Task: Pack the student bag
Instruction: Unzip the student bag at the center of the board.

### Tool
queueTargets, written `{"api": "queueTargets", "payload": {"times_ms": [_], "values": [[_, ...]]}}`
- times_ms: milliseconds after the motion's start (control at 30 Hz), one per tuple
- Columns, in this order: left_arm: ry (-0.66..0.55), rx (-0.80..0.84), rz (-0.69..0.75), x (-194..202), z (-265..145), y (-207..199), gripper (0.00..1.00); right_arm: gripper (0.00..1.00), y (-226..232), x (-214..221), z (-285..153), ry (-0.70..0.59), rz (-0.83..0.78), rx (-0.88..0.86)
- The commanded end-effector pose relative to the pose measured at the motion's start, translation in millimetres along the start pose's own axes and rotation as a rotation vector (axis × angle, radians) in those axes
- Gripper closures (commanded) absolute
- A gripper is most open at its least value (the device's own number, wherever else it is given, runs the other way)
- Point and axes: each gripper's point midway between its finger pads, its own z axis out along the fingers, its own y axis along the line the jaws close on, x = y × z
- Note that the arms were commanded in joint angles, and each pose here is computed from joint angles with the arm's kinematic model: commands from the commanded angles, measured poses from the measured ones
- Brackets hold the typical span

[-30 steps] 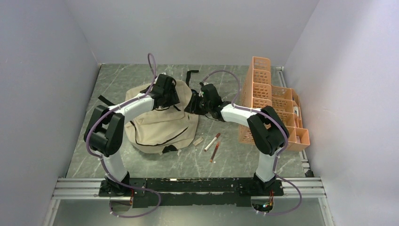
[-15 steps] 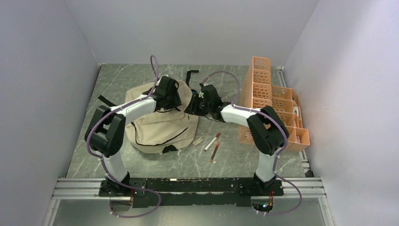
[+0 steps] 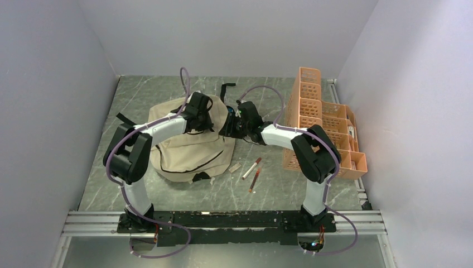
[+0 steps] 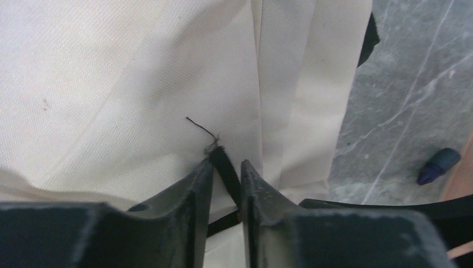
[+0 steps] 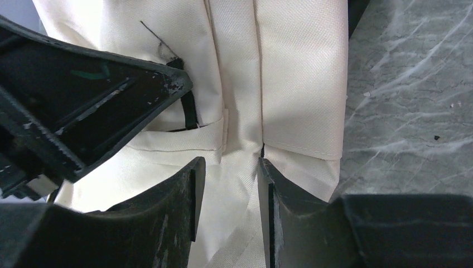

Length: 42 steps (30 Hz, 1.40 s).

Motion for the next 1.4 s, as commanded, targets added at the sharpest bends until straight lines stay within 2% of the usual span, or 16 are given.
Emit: {"api": "queueTargets", "payload": {"times_ms": [0, 100, 200, 433, 833, 1200, 1267, 1367], "values": [[0.008, -0.004, 0.046, 6, 12, 1, 0.75, 0.57, -5, 4, 2, 0.007, 0.009, 0.002], [0.012, 0.003, 0.055, 7, 11, 1, 0.88, 0.57, -6, 6, 3, 0.011, 0.010, 0.004], [-0.007, 0.008, 0.063, 2, 5, 0, 0.95, 0.57, -6, 6, 4, 0.012, 0.007, 0.005], [-0.072, 0.036, 0.098, -15, -16, -4, 0.95, 0.49, -3, -6, 9, -0.007, 0.012, 0.011], [-0.073, 0.068, 0.096, -7, -26, -1, 0.95, 0.48, 19, -41, 17, -0.083, 0.081, -0.040], [-0.074, 0.098, 0.094, -9, -30, -7, 0.95, 0.48, 7, -26, 52, 0.025, 0.106, -0.014], [-0.078, 0.104, 0.093, -11, -32, -9, 0.95, 0.49, 6, -24, 58, 0.040, 0.109, -0.014], [-0.087, 0.105, 0.098, -13, -35, -9, 0.95, 0.58, 11, -23, 62, 0.047, 0.119, -0.050]]}}
